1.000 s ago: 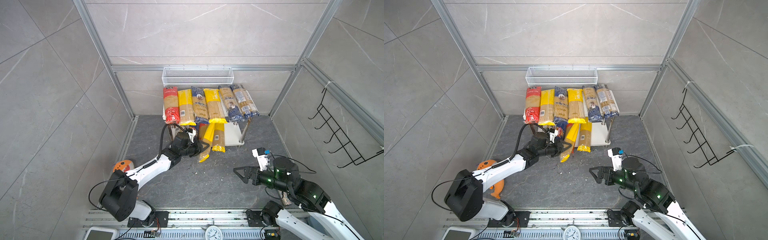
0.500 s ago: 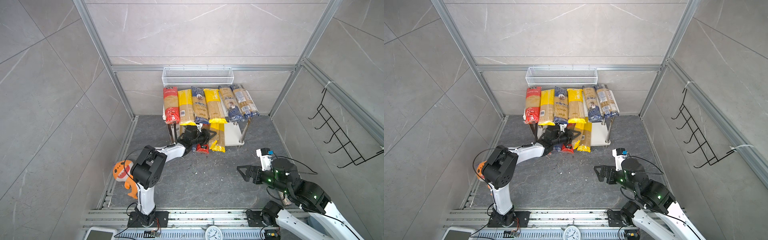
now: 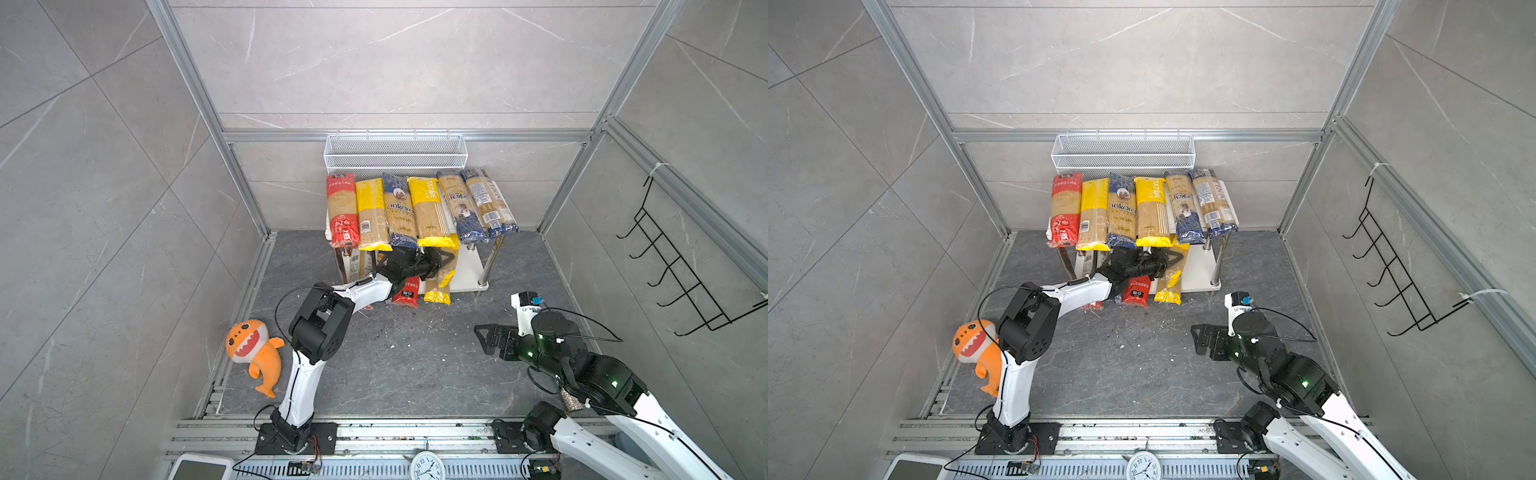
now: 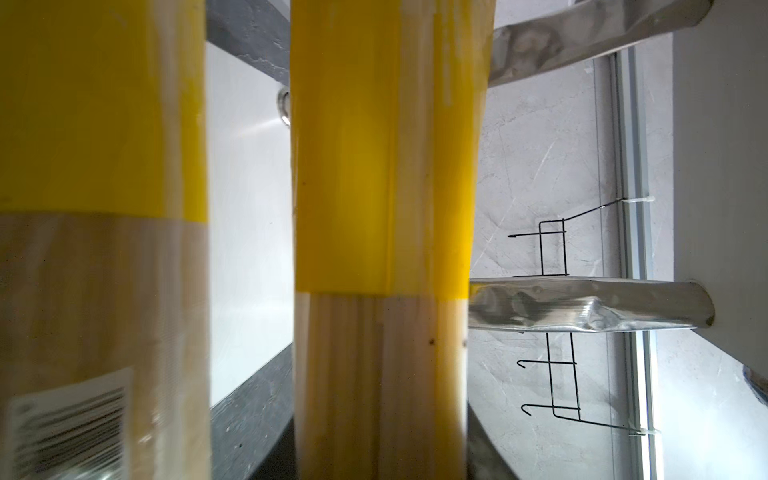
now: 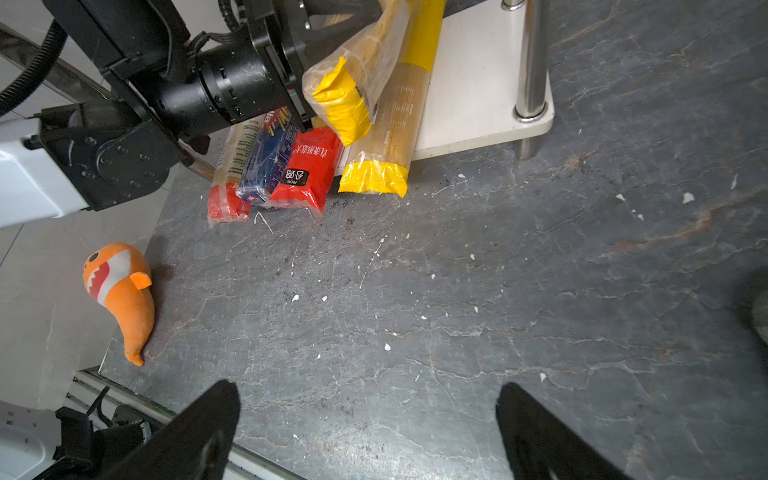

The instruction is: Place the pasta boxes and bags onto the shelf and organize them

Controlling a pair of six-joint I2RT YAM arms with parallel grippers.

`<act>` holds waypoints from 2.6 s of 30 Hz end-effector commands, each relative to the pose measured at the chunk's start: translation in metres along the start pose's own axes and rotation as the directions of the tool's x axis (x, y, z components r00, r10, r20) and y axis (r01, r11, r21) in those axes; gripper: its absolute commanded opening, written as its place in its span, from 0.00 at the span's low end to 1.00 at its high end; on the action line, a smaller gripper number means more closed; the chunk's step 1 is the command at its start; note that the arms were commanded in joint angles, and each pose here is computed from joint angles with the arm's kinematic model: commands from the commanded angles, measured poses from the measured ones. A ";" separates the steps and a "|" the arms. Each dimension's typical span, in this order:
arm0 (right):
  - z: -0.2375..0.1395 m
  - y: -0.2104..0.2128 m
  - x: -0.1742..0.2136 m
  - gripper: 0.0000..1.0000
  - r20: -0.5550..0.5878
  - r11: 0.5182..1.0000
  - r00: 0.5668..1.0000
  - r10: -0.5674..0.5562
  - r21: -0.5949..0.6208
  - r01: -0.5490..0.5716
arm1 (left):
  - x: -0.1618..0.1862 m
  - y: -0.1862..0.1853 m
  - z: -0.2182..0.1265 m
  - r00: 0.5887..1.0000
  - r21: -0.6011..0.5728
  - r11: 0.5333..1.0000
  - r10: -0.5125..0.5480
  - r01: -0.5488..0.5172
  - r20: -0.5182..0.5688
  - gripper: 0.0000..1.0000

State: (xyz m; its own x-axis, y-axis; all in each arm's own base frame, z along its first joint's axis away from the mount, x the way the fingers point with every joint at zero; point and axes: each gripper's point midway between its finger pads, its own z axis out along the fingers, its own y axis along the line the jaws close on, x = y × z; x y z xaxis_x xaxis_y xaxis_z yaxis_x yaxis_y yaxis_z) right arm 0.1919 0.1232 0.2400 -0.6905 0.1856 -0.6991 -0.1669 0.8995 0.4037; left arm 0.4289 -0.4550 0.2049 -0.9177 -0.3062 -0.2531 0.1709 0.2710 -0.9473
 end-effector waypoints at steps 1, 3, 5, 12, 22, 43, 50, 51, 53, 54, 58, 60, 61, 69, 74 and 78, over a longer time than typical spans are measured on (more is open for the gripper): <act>-0.005 -0.005 -0.003 1.00 0.025 1.000 0.999 -0.022 0.019 0.021 | -0.022 -0.065 0.002 0.986 0.166 0.974 0.143 -0.156 0.090 0.00; -0.009 -0.006 -0.003 1.00 0.031 1.000 0.999 -0.020 0.020 0.020 | -0.023 -0.060 0.009 0.987 0.167 0.975 0.129 -0.143 0.092 0.00; -0.012 -0.007 -0.003 1.00 0.034 1.000 0.999 -0.022 0.021 0.021 | -0.024 -0.058 0.016 0.988 0.170 0.976 0.121 -0.136 0.094 0.00; -0.031 -0.011 -0.007 1.00 0.056 0.999 0.998 -0.034 0.030 0.032 | -0.023 -0.060 0.037 0.985 0.152 0.976 0.142 -0.155 0.096 0.00; -0.052 -0.019 -0.008 1.00 0.076 0.998 0.996 -0.041 0.050 0.038 | -0.022 -0.041 0.068 0.993 0.138 0.986 0.088 -0.097 0.075 0.47; -0.060 -0.026 -0.010 1.00 0.070 0.995 0.997 -0.032 0.096 0.025 | 0.034 -0.077 0.025 0.986 0.136 0.977 0.166 -0.165 0.004 0.77; -0.068 -0.033 -0.011 1.00 0.055 0.990 0.998 -0.023 0.138 0.016 | 0.074 -0.090 0.011 0.980 0.143 0.972 0.194 -0.186 -0.051 0.78; -0.069 -0.033 -0.010 1.00 0.055 0.990 0.998 -0.020 0.138 0.013 | 0.079 -0.089 0.008 0.979 0.140 0.972 0.196 -0.186 -0.054 0.78; -0.071 -0.033 -0.010 1.00 0.057 0.992 0.998 -0.015 0.130 0.007 | 0.090 -0.083 0.001 0.980 0.133 0.975 0.189 -0.180 -0.059 0.78; -0.072 -0.033 -0.009 1.00 0.056 0.992 0.998 -0.013 0.129 0.006 | 0.095 -0.080 -0.002 0.981 0.133 0.975 0.186 -0.177 -0.061 0.78; -0.069 -0.035 -0.006 1.00 0.041 0.990 0.999 -0.016 0.139 0.010 | 0.116 -0.066 -0.014 0.982 0.128 0.979 0.167 -0.156 -0.083 0.78; -0.069 -0.035 -0.005 1.00 0.035 0.990 0.999 -0.012 0.141 0.006 | 0.125 -0.063 -0.020 0.983 0.133 0.980 0.161 -0.149 -0.087 0.78; -0.068 -0.034 -0.005 1.00 0.031 0.991 0.999 -0.012 0.137 0.007 | 0.130 -0.060 -0.024 0.983 0.132 0.981 0.158 -0.145 -0.093 0.78; -0.055 -0.040 -0.001 1.00 -0.004 0.982 1.000 -0.024 0.189 0.025 | 0.183 -0.040 -0.086 0.958 -0.043 0.967 0.242 -0.251 -0.151 0.78; -0.037 -0.037 -0.007 1.00 -0.017 0.975 1.000 -0.025 0.220 0.028 | 0.202 -0.022 -0.155 0.909 -0.259 0.873 0.380 -0.413 -0.171 0.79; -0.010 -0.034 -0.007 1.00 -0.030 0.971 0.999 -0.021 0.237 0.028 | 0.185 0.007 -0.223 0.884 -0.441 0.772 0.449 -0.458 -0.131 0.81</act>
State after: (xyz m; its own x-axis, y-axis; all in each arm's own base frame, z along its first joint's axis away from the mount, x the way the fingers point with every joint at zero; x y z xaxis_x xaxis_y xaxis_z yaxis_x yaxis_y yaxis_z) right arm 0.1809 0.0824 0.2431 -0.7216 0.1372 -0.6785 -0.0390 0.9705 0.2377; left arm 0.1651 -0.3698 0.2380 -0.8318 -0.0669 -0.5510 0.4462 0.5098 -0.7355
